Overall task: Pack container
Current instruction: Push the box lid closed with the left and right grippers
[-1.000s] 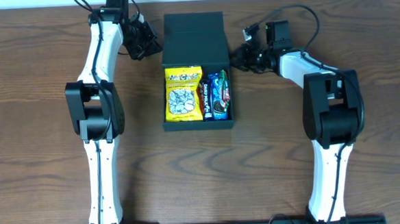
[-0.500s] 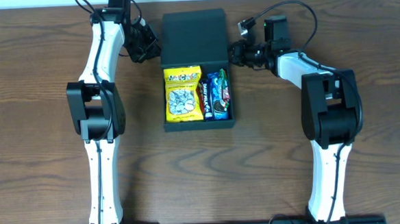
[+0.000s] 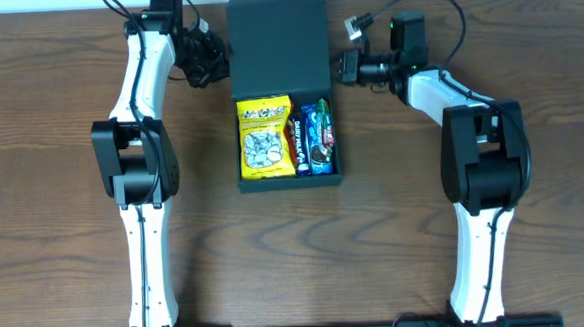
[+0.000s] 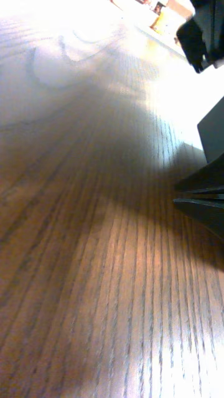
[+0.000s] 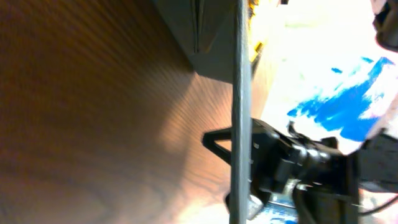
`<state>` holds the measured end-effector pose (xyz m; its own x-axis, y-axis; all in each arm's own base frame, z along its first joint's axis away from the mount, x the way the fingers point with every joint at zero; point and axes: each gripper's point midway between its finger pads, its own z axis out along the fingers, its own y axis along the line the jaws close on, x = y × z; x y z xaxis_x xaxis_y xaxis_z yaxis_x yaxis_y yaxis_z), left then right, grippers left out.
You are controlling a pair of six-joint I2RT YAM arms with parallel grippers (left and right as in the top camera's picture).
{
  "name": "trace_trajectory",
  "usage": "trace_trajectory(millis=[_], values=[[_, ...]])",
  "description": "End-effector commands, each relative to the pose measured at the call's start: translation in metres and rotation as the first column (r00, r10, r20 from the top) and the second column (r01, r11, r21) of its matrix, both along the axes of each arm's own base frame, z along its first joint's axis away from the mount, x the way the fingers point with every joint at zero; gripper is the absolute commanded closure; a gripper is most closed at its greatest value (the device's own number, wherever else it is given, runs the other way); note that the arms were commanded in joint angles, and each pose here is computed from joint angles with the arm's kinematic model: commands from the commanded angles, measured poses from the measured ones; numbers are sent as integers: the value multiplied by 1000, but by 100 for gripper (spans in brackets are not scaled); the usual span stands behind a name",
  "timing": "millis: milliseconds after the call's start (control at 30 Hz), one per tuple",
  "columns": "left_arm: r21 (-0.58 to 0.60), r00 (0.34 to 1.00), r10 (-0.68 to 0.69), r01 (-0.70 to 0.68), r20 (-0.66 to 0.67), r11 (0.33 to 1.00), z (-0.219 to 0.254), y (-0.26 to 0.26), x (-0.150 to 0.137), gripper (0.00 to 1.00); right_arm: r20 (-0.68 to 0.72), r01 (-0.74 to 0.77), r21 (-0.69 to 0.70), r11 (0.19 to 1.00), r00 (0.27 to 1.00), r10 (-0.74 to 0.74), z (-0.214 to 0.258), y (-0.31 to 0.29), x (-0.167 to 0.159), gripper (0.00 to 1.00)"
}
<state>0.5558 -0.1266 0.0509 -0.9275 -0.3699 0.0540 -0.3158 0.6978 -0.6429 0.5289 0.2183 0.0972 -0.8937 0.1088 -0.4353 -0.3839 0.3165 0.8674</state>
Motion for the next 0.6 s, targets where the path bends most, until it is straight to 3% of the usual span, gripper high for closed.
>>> trace_trajectory(millis=[0, 267, 567], values=[[-22, 983, -62, 67, 170, 998, 62, -8, 11, 94, 117, -122, 75, 990, 987, 112, 51, 11, -3, 99], [35, 908, -105, 100, 407, 994, 151, -5, 15, 94, 211, -154, 93, 984, 968, 132, 93, 12, 8, 99], [81, 832, -154, 130, 533, 988, 209, -4, 3, 94, 192, -161, 110, 981, 972, 139, 101, 8, 6, 99]])
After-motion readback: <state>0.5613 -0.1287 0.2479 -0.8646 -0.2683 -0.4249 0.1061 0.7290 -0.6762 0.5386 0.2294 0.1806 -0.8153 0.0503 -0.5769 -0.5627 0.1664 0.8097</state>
